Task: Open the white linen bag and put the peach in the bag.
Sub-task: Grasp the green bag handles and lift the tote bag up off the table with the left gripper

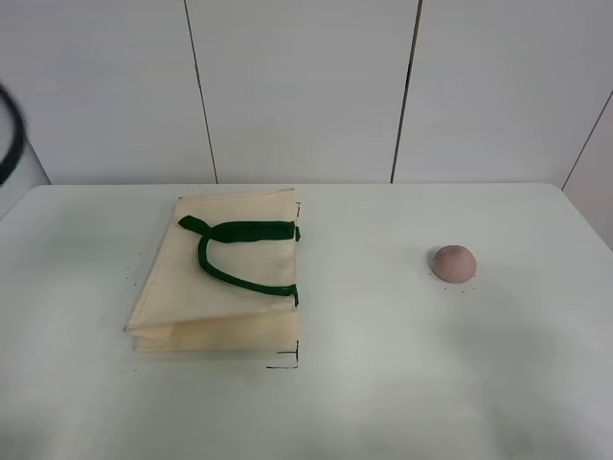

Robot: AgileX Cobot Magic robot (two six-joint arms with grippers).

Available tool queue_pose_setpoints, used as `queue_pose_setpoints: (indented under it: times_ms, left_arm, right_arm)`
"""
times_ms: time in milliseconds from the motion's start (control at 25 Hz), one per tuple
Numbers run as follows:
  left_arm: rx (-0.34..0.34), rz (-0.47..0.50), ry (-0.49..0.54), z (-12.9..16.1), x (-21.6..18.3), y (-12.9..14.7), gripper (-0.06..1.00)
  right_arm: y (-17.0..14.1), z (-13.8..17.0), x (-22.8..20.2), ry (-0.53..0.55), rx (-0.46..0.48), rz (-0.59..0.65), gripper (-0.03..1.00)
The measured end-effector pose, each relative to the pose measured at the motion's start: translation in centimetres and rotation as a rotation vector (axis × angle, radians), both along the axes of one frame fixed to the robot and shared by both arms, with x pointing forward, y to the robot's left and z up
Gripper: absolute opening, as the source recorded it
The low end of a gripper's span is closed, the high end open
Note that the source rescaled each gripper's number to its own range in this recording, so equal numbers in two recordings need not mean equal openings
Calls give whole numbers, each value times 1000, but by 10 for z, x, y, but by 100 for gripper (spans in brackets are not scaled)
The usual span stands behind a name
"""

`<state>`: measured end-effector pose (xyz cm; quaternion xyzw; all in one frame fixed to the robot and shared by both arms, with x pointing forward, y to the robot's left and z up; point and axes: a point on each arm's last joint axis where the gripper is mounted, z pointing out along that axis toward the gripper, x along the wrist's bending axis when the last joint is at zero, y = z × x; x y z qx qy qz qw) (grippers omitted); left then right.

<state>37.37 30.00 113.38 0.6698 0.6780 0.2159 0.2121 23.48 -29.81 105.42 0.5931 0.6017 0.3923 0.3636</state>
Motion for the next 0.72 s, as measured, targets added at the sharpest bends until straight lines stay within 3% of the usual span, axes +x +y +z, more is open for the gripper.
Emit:
queue_pose_setpoints:
  times_ms: [120, 360, 560, 720]
  left_arm:
    - [3, 0, 118, -5, 64, -2, 87]
    - [2, -1, 300, -47, 183, -5, 87]
    - [-46, 24, 401, -95, 244, -18, 87]
    - [-55, -3, 448, -127, 268, -54, 87]
  right_arm:
    - [0, 0, 0, 0, 0, 0, 100]
    - [0, 0, 0, 0, 0, 0, 100]
    - [0, 0, 0, 0, 0, 0, 100]
    - [0, 0, 0, 0, 0, 0, 100]
